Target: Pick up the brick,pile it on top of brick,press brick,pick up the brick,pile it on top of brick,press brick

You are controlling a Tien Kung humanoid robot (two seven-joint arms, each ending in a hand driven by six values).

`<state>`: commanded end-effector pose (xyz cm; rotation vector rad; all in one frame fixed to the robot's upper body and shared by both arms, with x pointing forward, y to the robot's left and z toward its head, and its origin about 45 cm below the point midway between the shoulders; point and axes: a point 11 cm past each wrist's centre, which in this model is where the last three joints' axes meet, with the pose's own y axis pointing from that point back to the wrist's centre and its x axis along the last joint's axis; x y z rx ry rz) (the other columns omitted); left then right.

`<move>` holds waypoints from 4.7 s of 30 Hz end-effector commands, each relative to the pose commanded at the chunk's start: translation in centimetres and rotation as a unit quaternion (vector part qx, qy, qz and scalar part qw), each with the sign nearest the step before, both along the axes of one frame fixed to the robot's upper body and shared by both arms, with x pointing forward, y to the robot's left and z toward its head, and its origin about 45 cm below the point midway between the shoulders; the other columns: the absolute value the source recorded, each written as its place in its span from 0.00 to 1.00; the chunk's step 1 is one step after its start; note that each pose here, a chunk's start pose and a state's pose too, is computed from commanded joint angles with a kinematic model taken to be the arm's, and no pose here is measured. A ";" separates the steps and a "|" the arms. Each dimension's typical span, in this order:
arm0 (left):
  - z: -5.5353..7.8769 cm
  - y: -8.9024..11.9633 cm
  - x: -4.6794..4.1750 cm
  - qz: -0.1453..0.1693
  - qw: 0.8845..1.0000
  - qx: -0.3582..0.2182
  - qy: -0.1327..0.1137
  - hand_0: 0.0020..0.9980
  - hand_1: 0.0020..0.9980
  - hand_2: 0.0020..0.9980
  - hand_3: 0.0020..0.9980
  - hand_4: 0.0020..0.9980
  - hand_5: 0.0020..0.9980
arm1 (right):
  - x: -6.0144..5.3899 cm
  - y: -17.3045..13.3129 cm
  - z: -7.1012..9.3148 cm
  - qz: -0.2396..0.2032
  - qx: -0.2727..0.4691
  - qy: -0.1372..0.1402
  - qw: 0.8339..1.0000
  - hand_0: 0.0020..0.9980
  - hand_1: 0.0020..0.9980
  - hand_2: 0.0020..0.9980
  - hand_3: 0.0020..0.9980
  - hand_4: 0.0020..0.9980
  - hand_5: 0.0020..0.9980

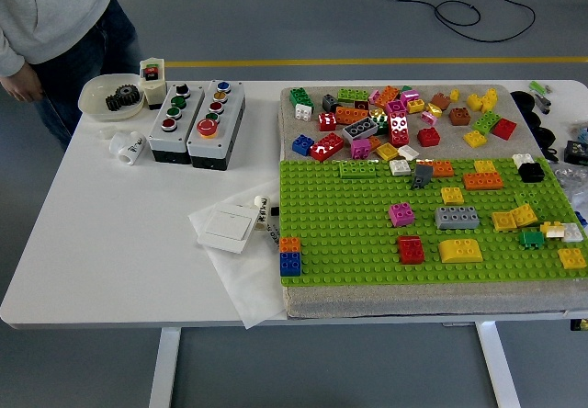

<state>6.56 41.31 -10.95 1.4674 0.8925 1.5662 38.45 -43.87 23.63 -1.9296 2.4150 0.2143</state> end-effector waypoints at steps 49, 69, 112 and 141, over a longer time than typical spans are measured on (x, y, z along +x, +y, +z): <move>0.0 0.1 0.06 -0.009 1.000 0.000 0.000 0.78 0.81 0.86 0.63 0.67 0.68 | -0.2 -0.3 0.4 0.004 -0.011 0.003 1.000 0.85 0.79 0.80 0.80 1.00 0.93; 0.0 0.2 -0.07 -0.013 1.000 0.000 0.004 0.78 0.81 0.86 0.63 0.67 0.68 | -0.3 -0.3 0.3 0.003 -0.007 0.002 1.000 0.85 0.79 0.80 0.80 1.00 0.93; 0.1 0.1 0.39 -0.011 1.000 0.000 -0.002 0.78 0.80 0.85 0.63 0.67 0.68 | -0.2 -0.3 0.5 0.006 -0.010 0.003 1.000 0.84 0.79 0.80 0.80 1.00 0.93; 0.1 0.1 0.22 -0.008 1.000 0.000 -0.001 0.78 0.80 0.85 0.63 0.67 0.68 | -0.2 -0.1 0.5 0.008 -0.008 0.000 1.000 0.84 0.79 0.80 0.80 1.00 0.93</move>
